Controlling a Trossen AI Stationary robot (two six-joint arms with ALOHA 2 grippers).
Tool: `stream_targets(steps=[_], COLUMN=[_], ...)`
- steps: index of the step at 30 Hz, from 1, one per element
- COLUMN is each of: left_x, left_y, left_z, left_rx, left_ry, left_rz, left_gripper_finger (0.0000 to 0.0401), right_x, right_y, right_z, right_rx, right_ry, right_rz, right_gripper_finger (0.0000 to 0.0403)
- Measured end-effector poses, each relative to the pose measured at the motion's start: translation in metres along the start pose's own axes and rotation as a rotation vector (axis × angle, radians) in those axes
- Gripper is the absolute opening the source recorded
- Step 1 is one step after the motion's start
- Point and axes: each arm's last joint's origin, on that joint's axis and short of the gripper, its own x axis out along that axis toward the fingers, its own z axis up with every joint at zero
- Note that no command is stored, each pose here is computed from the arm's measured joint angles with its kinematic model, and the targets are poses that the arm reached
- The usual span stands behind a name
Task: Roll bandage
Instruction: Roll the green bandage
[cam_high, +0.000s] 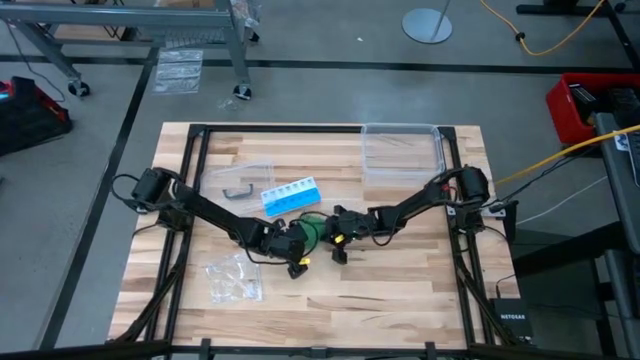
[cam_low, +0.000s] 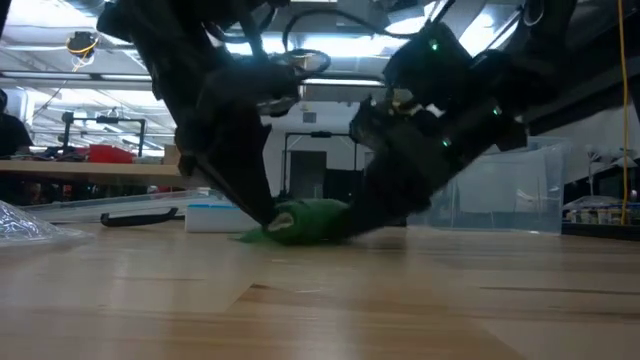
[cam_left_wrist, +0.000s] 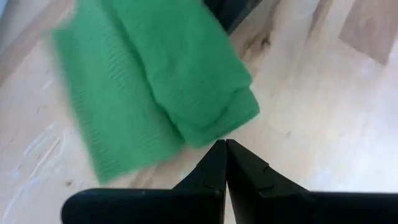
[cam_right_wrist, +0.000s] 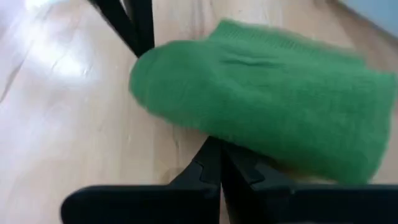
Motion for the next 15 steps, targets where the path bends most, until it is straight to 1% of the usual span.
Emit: stream_targets(steps=[4,15], left_x=[-0.006,-0.016], left_y=[-0.001,0.000], left_z=[0.001,0.006], left_rx=[0.000,-0.010], left_ry=[-0.011,-0.054], left_rz=[0.005,0.005], left_gripper_finger=[0.0000,0.0000], right_x=[0.000,0.002], right_y=[0.003,0.006], right_z=[0.015,0.024], right_rx=[-0.001,-0.027], right_ry=[-0.059,-0.080], right_rz=[0.023,0.027], right_gripper_finger=[0.0004,0.0004])
